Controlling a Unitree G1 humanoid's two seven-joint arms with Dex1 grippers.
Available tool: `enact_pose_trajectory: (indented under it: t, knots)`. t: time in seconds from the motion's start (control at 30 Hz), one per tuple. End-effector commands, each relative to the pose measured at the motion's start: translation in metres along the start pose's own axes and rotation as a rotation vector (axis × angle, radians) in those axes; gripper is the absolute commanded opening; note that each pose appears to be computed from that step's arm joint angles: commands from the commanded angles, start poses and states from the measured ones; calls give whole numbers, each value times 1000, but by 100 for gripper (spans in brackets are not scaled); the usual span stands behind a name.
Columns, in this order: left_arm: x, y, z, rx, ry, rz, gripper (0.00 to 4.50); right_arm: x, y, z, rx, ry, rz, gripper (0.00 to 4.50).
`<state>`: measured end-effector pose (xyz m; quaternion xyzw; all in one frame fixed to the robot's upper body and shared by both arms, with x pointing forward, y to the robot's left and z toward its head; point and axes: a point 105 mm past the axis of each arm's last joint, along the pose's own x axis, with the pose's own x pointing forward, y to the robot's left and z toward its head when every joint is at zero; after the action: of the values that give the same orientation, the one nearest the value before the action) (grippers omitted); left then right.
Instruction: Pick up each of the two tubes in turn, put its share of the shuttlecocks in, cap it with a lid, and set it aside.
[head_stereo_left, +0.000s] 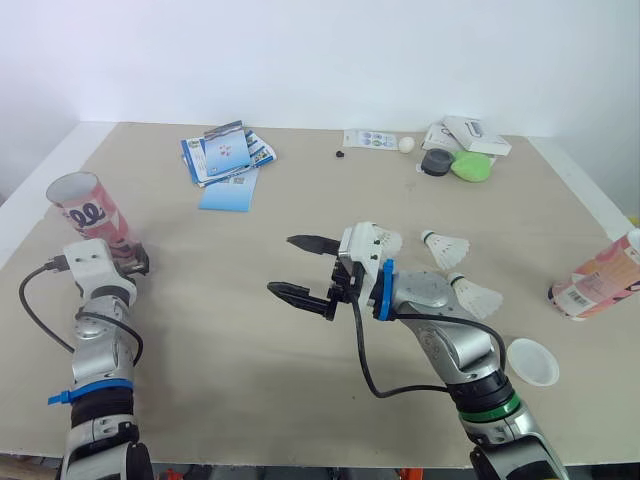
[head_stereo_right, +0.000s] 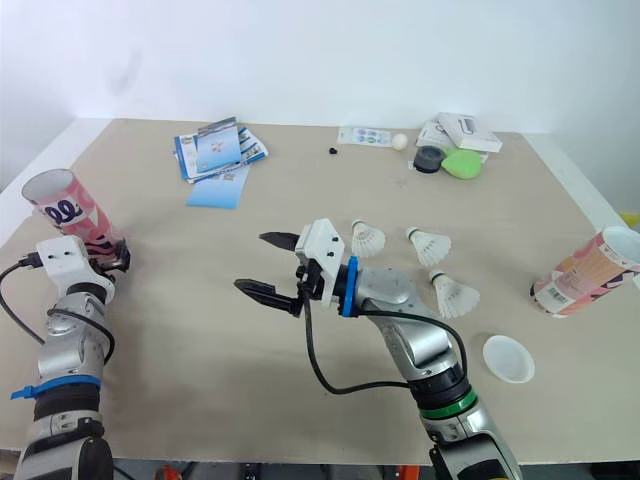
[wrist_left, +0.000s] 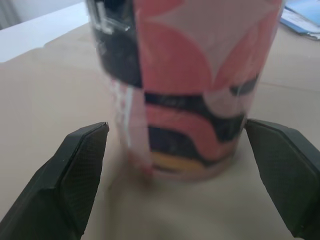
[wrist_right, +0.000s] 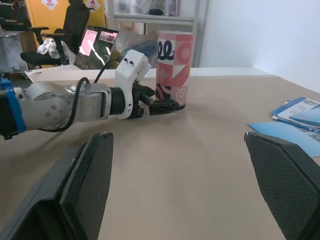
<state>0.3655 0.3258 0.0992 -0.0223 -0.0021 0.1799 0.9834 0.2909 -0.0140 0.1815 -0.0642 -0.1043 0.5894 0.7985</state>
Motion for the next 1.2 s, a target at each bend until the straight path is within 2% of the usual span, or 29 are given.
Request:
enact_pose_trajectory:
  t: [0.03, 0.9, 1.0, 1.07, 1.1, 1.2]
  knots:
    - [7, -3, -1, 12, 8, -25, 450, 0, -2, 17, -43, -53, -16, 447]
    - [33, -13, 14, 9, -22, -70, 450, 2, -1, 16, -37, -52, -41, 447]
    - [33, -13, 14, 5, -25, -69, 370, 3, -1, 16, -37, -53, -42, 450]
    - [33, -13, 14, 6, -26, -69, 300, 3, -1, 16, -36, -53, -42, 450]
    - [33, -12, 14, 9, -22, -66, 282, 3, -1, 16, -36, -53, -43, 450]
    - [32, -11, 15, 22, -28, -71, 282, 0, -3, 13, -43, -47, -69, 450]
